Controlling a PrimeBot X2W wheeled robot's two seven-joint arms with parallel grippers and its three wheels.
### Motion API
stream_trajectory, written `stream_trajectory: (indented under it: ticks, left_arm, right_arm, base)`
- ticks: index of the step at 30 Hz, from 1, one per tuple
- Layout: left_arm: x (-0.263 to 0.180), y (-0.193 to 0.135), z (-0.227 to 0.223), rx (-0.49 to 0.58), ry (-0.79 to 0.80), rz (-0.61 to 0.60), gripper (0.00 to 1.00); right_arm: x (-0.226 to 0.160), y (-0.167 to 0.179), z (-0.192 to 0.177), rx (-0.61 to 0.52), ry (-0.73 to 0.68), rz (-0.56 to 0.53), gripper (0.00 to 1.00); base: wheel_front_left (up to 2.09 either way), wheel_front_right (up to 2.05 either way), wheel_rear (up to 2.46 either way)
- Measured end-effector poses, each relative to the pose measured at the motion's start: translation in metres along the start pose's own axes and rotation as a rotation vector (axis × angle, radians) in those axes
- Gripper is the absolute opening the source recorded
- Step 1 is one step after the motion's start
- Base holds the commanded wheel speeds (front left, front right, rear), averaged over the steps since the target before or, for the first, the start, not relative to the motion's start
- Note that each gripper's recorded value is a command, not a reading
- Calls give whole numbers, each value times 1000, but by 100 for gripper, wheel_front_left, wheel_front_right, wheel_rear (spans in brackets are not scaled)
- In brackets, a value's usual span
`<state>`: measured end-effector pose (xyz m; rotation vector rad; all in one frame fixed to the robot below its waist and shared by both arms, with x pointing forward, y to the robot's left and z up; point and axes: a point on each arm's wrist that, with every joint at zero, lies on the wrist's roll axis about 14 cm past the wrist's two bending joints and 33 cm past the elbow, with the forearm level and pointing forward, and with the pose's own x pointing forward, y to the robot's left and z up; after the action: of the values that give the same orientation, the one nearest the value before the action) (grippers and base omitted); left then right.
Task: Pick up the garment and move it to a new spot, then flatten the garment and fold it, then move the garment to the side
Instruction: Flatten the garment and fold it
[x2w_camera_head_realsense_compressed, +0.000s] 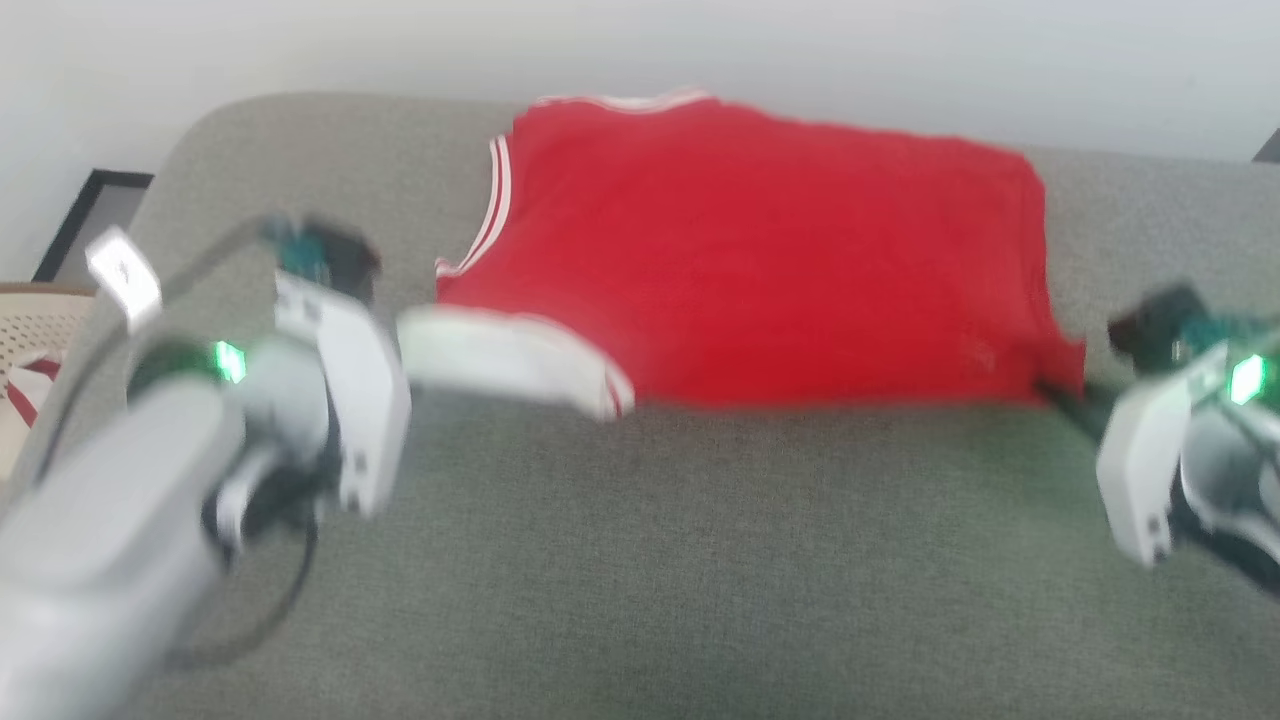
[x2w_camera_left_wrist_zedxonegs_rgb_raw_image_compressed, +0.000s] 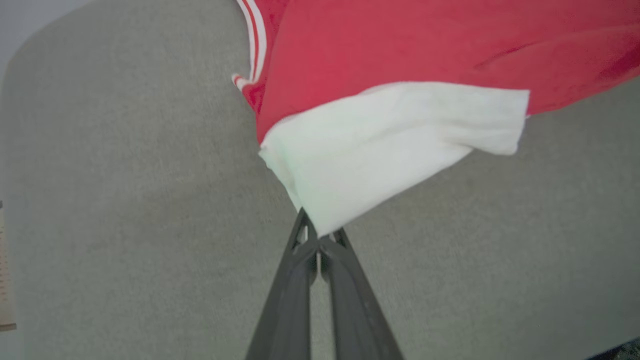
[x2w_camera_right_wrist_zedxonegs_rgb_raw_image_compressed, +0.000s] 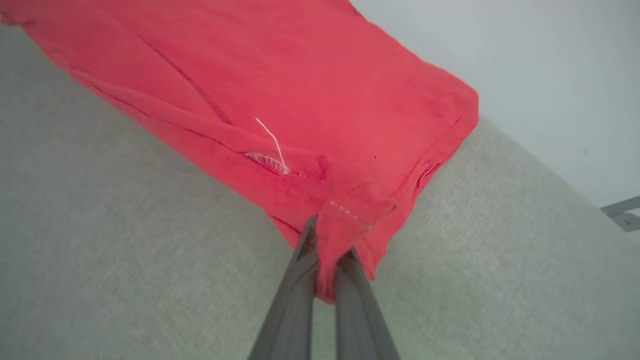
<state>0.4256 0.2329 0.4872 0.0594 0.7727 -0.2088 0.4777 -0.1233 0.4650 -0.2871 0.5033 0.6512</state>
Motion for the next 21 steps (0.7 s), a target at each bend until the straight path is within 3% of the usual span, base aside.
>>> stream_trajectory:
  ticks: [13,17,21]
  left_arm:
    - [-58,-66,-117,-145,274,-76,0]
    - [-66,-76,-130,-165,320,-84,0]
    - [-66,-71,-114,-141,262,-67,0]
  right_arm:
    - [-64,52,-92,137,241,146,0]
    - [-79,62,-109,186,296,174,0]
    - [-77,44,-99,201,241,125,0]
  base:
    - [0,0,0]
    - [0,0,0]
    - [0,0,0]
